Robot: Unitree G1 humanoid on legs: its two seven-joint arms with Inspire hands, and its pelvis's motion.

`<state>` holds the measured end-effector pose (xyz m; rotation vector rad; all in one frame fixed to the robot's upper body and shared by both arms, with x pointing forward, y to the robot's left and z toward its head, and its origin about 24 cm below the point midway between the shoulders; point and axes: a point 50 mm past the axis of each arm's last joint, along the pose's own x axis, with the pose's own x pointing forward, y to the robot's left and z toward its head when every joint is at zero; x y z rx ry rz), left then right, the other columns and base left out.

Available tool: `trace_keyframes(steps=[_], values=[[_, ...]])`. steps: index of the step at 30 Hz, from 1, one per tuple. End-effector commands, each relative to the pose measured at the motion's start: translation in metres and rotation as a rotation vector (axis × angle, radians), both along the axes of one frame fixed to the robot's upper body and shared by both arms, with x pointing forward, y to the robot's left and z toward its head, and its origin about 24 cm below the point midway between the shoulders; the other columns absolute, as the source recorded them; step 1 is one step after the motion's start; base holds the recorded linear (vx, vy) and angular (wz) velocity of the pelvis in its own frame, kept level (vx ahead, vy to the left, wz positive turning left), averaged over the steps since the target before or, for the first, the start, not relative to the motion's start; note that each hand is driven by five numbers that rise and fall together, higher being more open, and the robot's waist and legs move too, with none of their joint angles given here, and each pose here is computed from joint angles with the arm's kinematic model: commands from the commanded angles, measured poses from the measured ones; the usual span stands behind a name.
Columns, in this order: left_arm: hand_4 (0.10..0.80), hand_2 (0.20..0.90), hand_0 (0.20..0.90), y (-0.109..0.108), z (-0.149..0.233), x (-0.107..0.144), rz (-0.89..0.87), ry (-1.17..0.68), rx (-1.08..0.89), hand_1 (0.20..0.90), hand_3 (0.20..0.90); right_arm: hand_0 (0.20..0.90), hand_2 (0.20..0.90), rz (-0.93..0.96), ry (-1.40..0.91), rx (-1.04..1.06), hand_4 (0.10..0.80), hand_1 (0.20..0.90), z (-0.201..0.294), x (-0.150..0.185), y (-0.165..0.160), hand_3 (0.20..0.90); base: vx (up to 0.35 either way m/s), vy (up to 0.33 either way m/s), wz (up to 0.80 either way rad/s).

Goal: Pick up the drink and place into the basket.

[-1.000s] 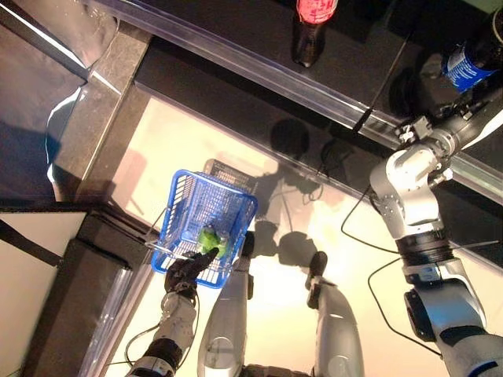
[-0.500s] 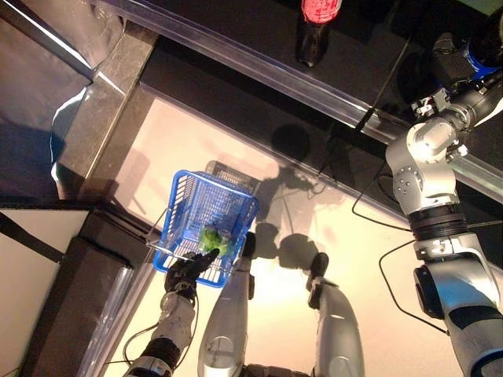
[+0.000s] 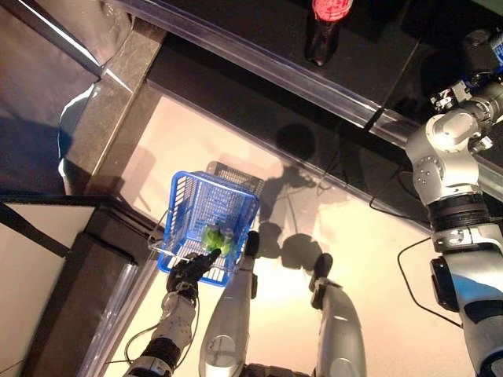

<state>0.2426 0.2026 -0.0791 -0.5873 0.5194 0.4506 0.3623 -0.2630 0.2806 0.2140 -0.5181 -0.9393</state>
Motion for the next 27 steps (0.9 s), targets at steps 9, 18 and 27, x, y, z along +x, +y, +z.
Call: trace_keyframes(steps=[9,18,27], values=[[0.100,0.300,0.300,0.022,-0.008,-0.031,0.003,0.007,0.042,0.300,0.200,0.300,0.300,-0.090,-0.225,-0.309,0.100,0.300,0.093,-0.035,-0.015,0.200,-0.017,0.000,0.01],[0.100,0.300,0.300,0.036,0.000,-0.029,0.070,-0.080,0.013,0.300,0.200,0.300,0.300,0.060,-0.284,-0.423,0.100,0.300,0.087,-0.045,0.002,0.200,-0.043,0.004,0.03],[0.100,0.300,0.300,0.042,0.014,-0.031,0.079,-0.201,0.011,0.300,0.200,0.300,0.300,0.231,-0.330,-0.575,0.100,0.300,0.064,-0.068,0.028,0.200,0.029,0.001,0.02]])
